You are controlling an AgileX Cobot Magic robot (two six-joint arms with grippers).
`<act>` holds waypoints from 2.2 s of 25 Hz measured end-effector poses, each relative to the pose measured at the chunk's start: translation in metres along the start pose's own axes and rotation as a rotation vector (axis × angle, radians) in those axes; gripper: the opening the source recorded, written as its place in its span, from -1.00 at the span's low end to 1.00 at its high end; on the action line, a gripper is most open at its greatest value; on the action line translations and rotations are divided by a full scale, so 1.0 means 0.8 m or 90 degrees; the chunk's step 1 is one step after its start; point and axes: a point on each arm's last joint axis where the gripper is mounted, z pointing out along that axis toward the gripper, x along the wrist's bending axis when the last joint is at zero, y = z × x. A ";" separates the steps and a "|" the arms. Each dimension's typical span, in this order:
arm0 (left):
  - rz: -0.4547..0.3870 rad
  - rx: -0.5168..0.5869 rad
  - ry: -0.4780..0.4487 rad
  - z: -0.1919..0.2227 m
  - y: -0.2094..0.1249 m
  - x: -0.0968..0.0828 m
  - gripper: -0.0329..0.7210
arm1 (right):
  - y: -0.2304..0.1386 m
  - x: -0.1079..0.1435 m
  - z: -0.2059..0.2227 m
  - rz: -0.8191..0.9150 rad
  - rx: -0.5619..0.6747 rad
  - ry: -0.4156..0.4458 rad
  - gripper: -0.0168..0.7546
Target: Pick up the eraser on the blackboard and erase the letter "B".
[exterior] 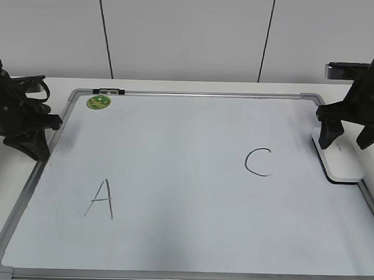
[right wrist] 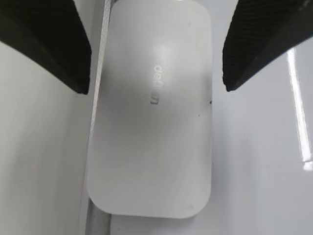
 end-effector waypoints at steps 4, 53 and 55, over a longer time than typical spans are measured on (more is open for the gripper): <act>0.001 -0.004 0.000 -0.001 0.003 0.000 -0.73 | 0.005 0.000 -0.014 -0.007 0.013 0.002 0.65; 0.129 -0.286 -0.012 -0.353 -0.253 -0.088 0.30 | -0.320 0.041 -0.310 -0.053 -0.316 -0.004 0.53; 0.129 -0.290 -0.012 -0.348 -0.281 -0.085 0.30 | -0.337 0.043 -0.300 -0.045 -0.314 0.004 0.53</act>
